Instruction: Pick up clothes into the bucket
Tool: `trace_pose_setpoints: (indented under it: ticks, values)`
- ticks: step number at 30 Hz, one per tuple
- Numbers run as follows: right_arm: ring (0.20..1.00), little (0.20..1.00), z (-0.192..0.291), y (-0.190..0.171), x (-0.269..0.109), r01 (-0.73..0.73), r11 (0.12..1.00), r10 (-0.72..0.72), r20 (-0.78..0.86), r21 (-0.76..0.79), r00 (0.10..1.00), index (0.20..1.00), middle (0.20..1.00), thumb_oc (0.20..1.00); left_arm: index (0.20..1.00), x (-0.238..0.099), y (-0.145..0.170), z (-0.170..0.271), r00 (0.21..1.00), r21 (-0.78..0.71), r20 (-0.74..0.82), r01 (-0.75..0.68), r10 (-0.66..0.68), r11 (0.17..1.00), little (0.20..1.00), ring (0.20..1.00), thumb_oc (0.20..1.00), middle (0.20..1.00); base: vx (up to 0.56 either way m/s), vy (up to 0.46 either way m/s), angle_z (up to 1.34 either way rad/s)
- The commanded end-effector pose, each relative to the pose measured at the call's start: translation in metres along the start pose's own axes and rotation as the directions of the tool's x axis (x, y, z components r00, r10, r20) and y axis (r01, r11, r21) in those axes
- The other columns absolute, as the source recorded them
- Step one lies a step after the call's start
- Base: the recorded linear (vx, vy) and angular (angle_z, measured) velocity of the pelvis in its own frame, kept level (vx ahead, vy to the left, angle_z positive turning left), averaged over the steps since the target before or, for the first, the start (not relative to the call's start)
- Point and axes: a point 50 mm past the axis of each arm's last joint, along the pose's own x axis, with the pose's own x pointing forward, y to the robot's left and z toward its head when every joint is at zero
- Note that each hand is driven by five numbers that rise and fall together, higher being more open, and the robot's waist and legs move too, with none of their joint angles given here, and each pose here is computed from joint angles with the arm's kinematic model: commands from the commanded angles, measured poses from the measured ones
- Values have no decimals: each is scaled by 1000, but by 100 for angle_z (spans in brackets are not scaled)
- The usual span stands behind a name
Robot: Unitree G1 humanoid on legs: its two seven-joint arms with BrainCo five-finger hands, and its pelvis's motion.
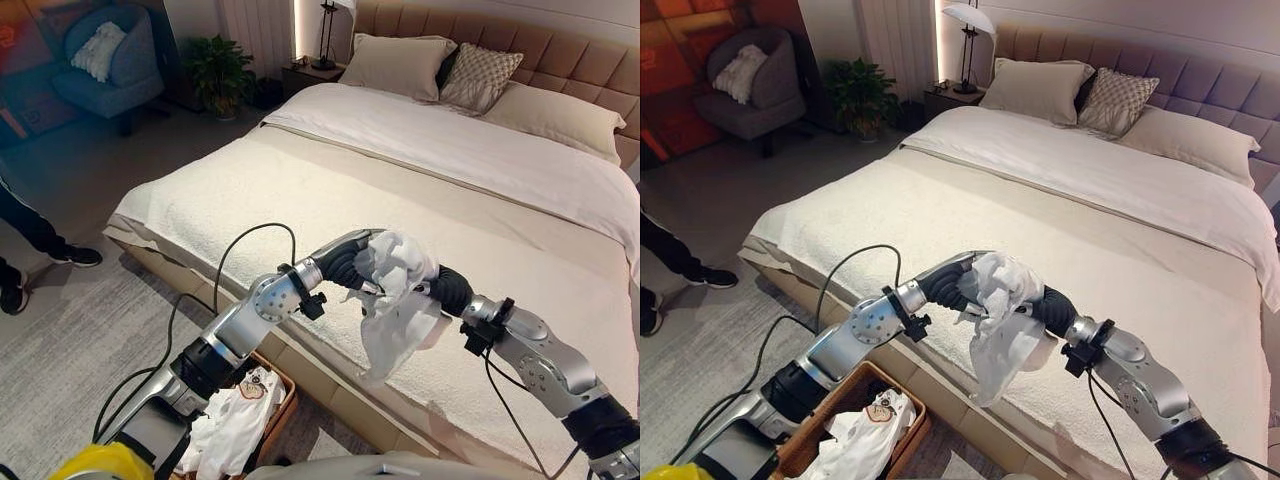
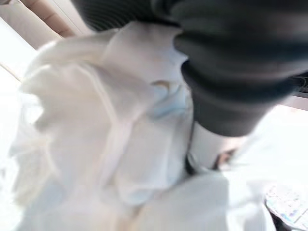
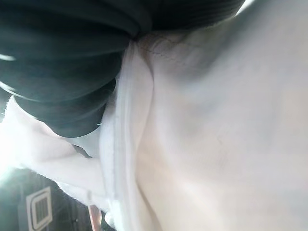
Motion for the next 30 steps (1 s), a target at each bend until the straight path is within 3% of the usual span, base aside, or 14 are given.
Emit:
trace_pose_setpoints:
  ticks: [1, 17, 18, 19, 30]
  values:
    - [200, 200, 52, 45, 32, -262, 959, 282, 245, -111, 928, 200, 200, 200, 200, 17, -1, 9, 998, 4, 60, 11, -11, 1000, 200, 200, 200, 200, 0, 0, 0]
    - [219, 219, 52, 44, 31, -249, 961, 271, 252, -119, 929, 219, 219, 219, 200, 14, -2, 6, 999, -6, 48, 5, -5, 1000, 200, 200, 200, 200, 8, -2, 0]
    - [564, 564, 52, 44, 31, -246, 962, 270, 253, -121, 929, 564, 564, 564, 200, 14, -2, 6, 999, -6, 47, 1, -1, 1000, 200, 200, 200, 200, 0, 0, 0]
    - [1000, 1000, 52, 43, 30, -237, 963, 262, 251, -126, 932, 1000, 1000, 1000, 200, 13, -1, 5, 999, -6, 43, -7, 7, 1000, 200, 200, 200, 200, 0, 0, 0]
    - [1000, 1000, 49, 34, 24, -164, 975, 197, 236, -153, 952, 1000, 1000, 1000, 200, 6, 5, -2, 998, -21, 12, -65, 66, 998, 200, 200, 200, 200, 16, -2, 0]
